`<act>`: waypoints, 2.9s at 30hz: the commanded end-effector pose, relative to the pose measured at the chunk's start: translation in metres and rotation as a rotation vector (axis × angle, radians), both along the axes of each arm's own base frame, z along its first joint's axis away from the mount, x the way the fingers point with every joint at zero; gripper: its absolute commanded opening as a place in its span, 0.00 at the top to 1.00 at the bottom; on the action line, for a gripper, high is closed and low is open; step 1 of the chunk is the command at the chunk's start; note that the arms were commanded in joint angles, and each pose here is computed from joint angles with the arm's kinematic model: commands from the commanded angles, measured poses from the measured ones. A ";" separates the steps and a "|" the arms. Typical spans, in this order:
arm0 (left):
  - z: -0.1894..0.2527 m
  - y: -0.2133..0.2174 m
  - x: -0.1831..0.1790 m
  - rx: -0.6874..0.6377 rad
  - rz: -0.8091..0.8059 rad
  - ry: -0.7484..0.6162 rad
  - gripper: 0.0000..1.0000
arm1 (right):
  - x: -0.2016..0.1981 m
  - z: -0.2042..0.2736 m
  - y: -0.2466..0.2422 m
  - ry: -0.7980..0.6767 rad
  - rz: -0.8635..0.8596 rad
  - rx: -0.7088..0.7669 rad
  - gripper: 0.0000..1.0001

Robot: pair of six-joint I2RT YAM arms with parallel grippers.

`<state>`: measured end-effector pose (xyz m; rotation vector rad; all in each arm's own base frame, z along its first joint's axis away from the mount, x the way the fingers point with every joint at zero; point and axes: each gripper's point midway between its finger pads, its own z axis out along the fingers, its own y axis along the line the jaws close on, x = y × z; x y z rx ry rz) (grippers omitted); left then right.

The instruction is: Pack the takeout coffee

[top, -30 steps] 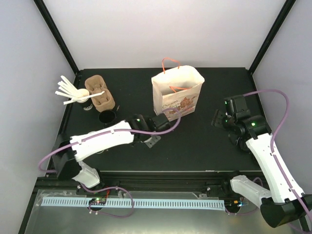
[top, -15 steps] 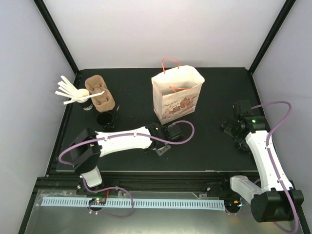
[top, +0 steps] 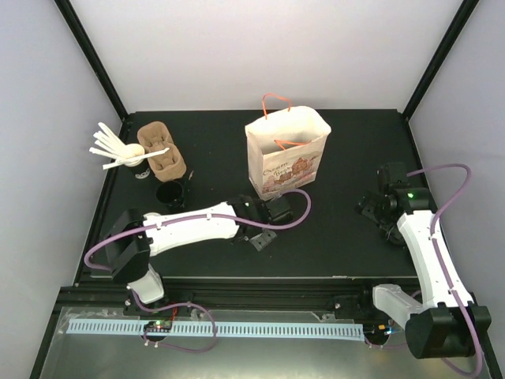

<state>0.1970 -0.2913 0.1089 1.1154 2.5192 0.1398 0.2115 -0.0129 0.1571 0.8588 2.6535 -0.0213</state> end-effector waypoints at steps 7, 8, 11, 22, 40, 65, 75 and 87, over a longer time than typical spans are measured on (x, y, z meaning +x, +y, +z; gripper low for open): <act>0.105 -0.016 0.017 -0.204 -0.007 -0.106 0.31 | -0.013 -0.015 -0.034 0.071 -0.072 -0.114 0.00; 0.114 -0.016 0.019 -0.224 -0.002 -0.119 0.30 | -0.014 -0.017 -0.038 0.073 -0.086 -0.117 0.00; 0.139 -0.013 0.026 -0.291 0.013 -0.148 0.27 | -0.016 -0.022 -0.048 0.077 -0.131 -0.112 0.04; 0.200 0.034 0.059 -0.544 0.128 -0.233 0.24 | 0.024 -0.060 -0.068 0.134 -0.195 -0.042 0.34; 0.199 0.065 0.088 -0.596 0.218 -0.228 0.23 | 0.059 -0.121 -0.091 0.332 -0.169 -0.097 0.59; 0.187 0.065 0.111 -0.611 0.256 -0.185 0.23 | 0.093 -0.085 0.010 0.028 0.090 0.475 0.82; 0.186 0.056 0.117 -0.642 0.238 -0.152 0.23 | 0.110 0.031 0.160 -0.333 0.501 1.057 0.85; 0.199 0.024 0.101 -0.907 0.113 0.051 0.22 | 0.094 0.084 0.207 -0.436 0.736 1.127 0.87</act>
